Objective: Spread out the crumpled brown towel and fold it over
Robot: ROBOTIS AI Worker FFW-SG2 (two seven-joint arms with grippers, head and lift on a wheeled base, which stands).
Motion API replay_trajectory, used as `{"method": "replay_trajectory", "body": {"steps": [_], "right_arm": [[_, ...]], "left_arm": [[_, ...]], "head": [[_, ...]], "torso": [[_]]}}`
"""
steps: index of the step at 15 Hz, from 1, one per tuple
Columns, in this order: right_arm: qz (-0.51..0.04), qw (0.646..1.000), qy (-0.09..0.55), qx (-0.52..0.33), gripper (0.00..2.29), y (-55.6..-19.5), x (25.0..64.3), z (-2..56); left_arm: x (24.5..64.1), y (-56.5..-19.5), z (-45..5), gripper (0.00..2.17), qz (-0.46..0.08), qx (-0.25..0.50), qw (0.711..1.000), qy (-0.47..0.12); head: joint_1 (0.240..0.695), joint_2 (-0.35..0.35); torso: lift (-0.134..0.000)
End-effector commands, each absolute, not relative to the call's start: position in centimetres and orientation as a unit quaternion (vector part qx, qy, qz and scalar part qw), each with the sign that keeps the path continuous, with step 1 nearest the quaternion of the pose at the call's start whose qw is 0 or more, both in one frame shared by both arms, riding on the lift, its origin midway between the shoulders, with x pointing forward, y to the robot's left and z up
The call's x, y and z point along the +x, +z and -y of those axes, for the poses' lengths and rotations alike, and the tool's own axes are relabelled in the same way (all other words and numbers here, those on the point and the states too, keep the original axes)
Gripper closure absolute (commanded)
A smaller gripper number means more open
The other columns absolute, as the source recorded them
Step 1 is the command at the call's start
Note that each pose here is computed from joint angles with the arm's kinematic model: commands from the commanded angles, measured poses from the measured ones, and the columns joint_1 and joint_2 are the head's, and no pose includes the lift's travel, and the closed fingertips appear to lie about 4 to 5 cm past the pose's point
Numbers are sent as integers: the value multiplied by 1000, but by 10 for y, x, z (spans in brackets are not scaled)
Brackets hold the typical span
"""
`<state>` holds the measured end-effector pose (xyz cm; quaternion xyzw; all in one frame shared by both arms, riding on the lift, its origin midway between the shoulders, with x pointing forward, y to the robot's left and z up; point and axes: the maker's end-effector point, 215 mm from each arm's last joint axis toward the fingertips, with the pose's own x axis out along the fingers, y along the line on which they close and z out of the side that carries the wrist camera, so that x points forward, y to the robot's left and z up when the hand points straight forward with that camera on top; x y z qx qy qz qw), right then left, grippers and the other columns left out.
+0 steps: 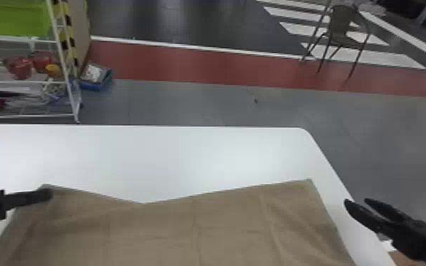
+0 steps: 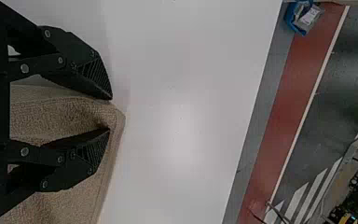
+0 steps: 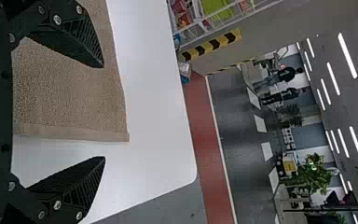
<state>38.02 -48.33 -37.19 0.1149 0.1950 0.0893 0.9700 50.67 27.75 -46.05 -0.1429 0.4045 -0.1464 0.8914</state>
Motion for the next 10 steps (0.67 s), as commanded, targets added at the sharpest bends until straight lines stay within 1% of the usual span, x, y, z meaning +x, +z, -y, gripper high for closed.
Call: {"method": "replay_trajectory", "body": {"steps": [1,2,3,4,5,6,7,8,10], "right_arm": [[-197,970,88,113,208,-373,379,484],[-197,970,90,113,208,-373,380,483],[-197,970,93,111,208,-371,381,481],[-196,970,96,110,208,-370,383,478],[-194,970,97,107,208,-367,384,478],[-193,970,100,108,208,-366,385,475],[-192,970,102,107,208,-365,386,472],[-192,970,103,109,208,-365,386,471],[-192,969,105,111,208,-366,386,469]], "left_arm": [[503,-456,-278,707,-402,-141,893,-146],[501,-453,-279,728,-398,-138,895,-145],[499,-449,-282,971,-395,-133,898,-141],[494,-449,-286,1035,-399,-136,897,-135],[491,-449,-288,1011,-400,-138,896,-133],[491,-443,-289,529,-394,-138,899,-135],[490,-441,-289,161,-394,-141,898,-138],[489,-441,-292,83,-392,-146,898,-135],[492,-439,-297,76,-387,-144,901,-130]], "head": [[695,-255],[695,-256],[695,-257],[695,-256],[695,-253],[695,-249],[695,-241],[695,-239],[695,-232]], "torso": [[-123],[-123],[-123],[-123],[-123],[-123],[-123],[-123],[-123]]}}
